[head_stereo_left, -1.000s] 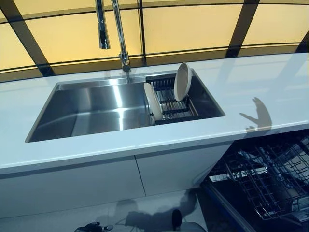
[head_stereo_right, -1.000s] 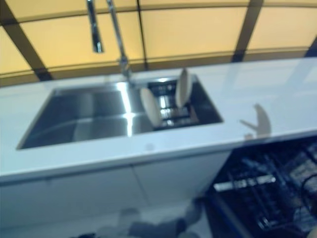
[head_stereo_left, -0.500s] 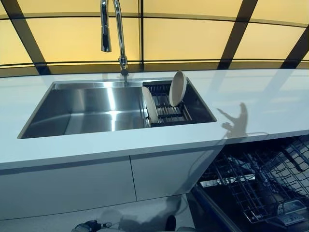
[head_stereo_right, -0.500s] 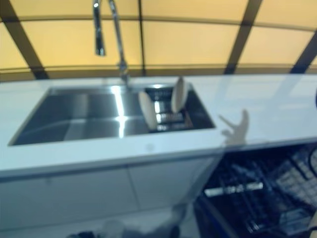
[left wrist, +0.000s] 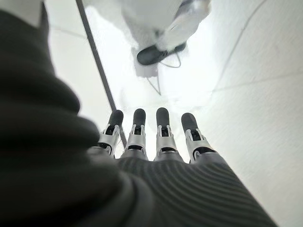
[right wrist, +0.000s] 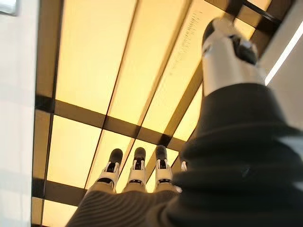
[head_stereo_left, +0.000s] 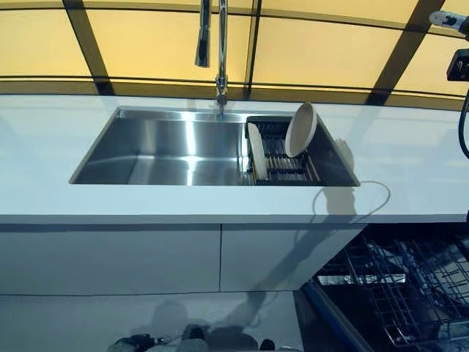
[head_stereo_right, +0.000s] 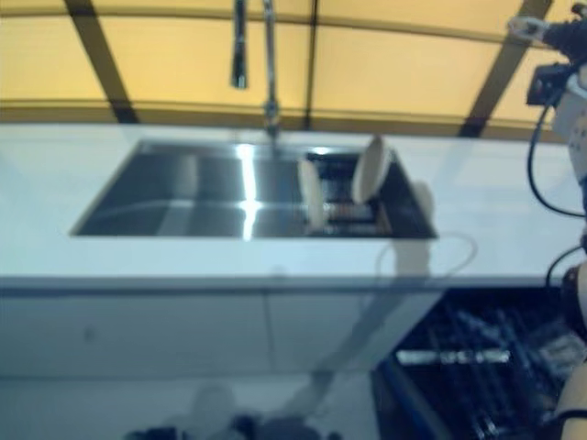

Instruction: Take plates into dishwasher

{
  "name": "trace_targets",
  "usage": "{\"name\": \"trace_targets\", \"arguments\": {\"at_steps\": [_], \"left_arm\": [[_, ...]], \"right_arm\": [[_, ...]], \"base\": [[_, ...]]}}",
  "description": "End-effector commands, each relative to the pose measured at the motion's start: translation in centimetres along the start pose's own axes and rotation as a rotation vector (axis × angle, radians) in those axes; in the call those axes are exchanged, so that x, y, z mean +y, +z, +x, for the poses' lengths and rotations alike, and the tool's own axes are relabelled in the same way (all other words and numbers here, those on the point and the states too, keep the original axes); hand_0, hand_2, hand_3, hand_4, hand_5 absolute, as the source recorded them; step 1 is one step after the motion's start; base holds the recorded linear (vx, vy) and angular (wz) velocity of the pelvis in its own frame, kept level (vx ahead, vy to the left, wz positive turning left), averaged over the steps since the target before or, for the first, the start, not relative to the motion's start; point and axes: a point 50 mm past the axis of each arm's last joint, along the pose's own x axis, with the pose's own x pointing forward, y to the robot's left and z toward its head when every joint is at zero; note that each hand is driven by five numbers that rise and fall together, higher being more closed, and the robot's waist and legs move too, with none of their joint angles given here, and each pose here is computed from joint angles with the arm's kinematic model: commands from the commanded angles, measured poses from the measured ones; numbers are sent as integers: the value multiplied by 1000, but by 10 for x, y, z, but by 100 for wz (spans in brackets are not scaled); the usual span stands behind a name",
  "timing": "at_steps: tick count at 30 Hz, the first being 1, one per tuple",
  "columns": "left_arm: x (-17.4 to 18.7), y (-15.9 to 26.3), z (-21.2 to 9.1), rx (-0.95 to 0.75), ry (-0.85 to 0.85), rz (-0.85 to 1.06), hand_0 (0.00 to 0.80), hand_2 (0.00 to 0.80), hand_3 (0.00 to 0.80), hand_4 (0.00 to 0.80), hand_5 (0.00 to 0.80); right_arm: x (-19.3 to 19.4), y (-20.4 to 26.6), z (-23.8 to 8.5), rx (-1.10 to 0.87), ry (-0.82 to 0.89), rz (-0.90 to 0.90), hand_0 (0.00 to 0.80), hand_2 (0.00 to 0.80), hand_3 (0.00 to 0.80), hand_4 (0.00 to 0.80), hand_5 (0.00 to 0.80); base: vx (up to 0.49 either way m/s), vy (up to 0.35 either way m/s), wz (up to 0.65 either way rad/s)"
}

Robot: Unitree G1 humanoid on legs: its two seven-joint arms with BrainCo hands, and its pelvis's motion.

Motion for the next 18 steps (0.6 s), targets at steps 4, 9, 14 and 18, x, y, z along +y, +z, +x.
{"name": "trace_targets", "arguments": {"at_steps": [4,9,14,18], "left_arm": [[4,7,1,2,-2,10,0,0,0,0,0],[2,4,1,15,1,17,0,0,0,0,0],[6,-1,1,34,26,0,0,0,0,0,0],[9,1,0,35,31,-15,0,0,0,0,0]], "right_arm": [[-9,48,0,-94,-57,-129,0,0,0,0,0],[-11,44,2,-36,-99,-114,0,0,0,0,0],[-9,39,2,24,-57,-117,0,0,0,0,0],[-7,40,1,34,-21,-152,0,0,0,0,0]], "base": [[91,-14,10],[56,-38,7],[18,-25,-5],[-14,-26,-10]]}}
